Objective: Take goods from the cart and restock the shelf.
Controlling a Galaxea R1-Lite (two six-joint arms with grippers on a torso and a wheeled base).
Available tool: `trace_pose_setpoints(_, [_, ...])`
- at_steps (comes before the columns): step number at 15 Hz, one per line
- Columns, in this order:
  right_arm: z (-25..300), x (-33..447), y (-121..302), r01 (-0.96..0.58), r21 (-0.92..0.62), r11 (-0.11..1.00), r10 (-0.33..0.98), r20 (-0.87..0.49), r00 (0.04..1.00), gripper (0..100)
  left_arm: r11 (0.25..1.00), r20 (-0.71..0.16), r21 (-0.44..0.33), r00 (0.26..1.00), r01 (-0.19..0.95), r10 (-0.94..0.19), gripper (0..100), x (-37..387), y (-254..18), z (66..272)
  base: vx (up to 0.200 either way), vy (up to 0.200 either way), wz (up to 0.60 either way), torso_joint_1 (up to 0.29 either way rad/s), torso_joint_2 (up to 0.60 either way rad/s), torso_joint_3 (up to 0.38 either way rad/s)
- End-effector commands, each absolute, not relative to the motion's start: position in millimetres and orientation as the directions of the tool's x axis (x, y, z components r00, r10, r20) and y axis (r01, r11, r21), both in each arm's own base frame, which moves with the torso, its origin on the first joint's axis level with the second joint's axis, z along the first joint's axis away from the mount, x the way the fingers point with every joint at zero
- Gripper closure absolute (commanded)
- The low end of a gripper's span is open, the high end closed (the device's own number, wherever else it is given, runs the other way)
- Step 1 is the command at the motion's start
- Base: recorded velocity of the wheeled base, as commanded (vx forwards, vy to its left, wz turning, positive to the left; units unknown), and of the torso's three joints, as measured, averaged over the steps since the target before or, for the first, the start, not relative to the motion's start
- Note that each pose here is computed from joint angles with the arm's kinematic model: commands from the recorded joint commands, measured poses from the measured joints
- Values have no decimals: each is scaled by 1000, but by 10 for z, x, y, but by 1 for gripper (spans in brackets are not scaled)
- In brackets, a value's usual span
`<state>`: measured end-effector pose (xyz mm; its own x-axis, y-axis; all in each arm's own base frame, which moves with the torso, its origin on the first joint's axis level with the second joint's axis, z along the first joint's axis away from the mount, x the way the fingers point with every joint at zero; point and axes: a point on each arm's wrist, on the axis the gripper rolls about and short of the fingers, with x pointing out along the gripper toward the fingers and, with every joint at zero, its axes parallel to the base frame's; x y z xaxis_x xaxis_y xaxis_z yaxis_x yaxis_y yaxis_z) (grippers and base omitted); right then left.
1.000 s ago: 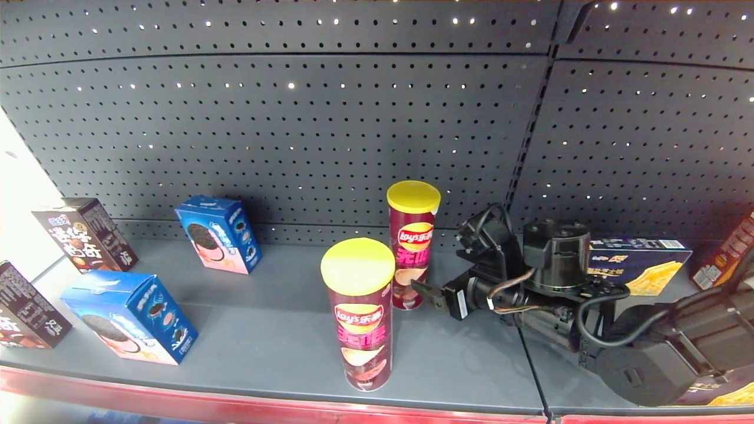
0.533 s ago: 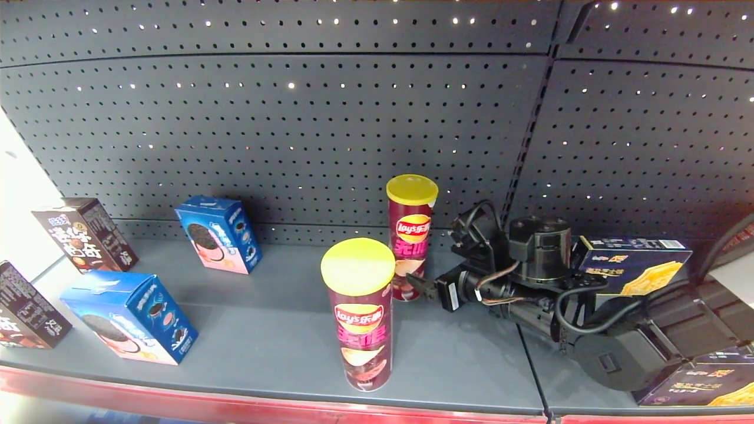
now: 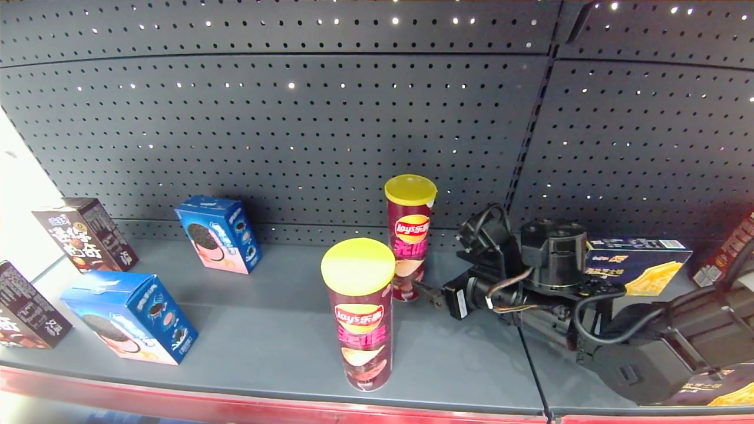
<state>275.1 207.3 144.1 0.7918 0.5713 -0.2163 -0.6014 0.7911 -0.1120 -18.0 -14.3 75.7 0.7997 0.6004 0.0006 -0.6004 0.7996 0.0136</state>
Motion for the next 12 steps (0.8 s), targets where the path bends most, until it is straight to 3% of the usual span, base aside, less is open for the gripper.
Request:
trace_pose_setpoints(1, [1713, 2576, 1857, -581, -113, 806, 564, -153, 812, 0, 799, -2, 14, 799, -602, 602, 0, -180, -142, 756, 0, 0, 0, 0, 0, 0])
trace_pose_setpoints(4, [2073, 2395, 1592, -531, -114, 839, 531, -40, 847, 0, 799, -2, 14, 800, -601, 601, 0, -179, -143, 756, 0, 0, 0, 0, 0, 0])
trace_pose_setpoints(6, [2049, 2241, 1329, -495, -138, 858, 495, -34, 868, 0, 799, -2, 14, 799, -602, 602, 0, -179, -143, 756, 0, 0, 0, 0, 0, 0])
trace_pose_setpoints(12, [2407, 1591, 654, -348, -136, 928, 363, 112, 925, 0, 799, 0, 14, 800, -601, 601, 0, -179, -143, 757, 0, 0, 0, 0, 0, 0])
